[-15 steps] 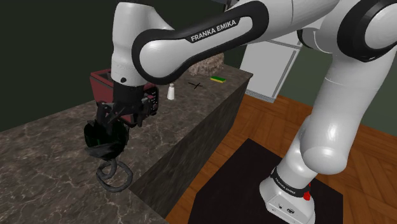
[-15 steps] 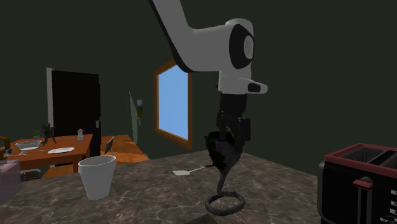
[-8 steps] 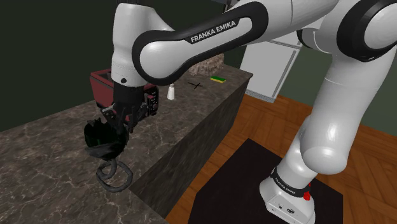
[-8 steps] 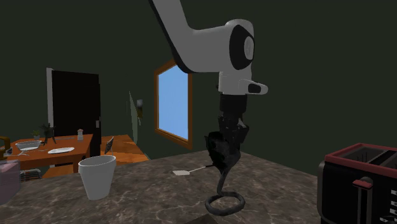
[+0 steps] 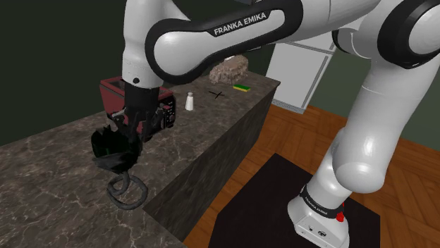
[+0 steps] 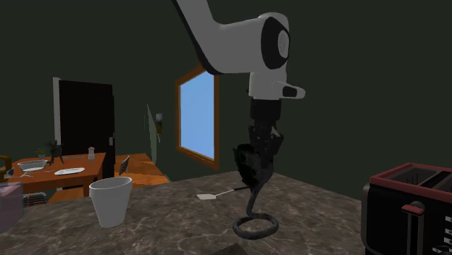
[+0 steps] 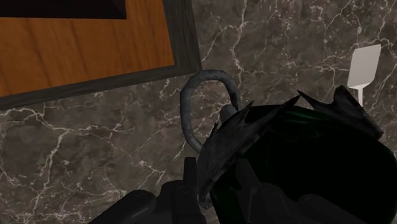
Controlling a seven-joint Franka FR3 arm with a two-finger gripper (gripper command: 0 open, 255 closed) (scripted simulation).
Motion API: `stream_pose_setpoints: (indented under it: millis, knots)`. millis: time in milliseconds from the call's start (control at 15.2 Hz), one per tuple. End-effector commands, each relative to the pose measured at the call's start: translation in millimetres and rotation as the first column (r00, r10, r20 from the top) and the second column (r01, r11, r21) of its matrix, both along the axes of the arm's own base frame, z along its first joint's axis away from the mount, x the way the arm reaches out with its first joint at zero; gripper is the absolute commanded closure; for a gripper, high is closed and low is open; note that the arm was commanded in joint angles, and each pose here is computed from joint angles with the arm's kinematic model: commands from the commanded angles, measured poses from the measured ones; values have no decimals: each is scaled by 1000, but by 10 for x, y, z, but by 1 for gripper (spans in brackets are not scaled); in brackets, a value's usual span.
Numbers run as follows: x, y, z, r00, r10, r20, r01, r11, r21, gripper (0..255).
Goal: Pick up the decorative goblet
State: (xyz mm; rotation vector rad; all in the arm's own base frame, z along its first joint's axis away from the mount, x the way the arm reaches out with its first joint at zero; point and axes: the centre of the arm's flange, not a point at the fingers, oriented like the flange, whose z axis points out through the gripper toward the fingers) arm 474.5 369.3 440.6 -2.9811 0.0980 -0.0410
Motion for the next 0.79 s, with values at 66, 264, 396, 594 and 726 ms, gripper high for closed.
stream_pose_setpoints:
  millis: [66, 264, 396, 594, 726]
  knots:
    - [-1, 6, 166, 1000, 0, 1, 0, 1000, 1, 255]
    - [-1, 6, 325, 1000, 0, 1, 0, 1000, 1, 255]
    - [-1, 6, 430, 1000, 0, 1, 0, 1000, 1, 255]
    - [-1, 6, 589, 1000, 0, 1, 0, 1000, 1, 255]
    - [-1, 6, 596, 1000, 0, 1, 0, 1000, 1, 255]
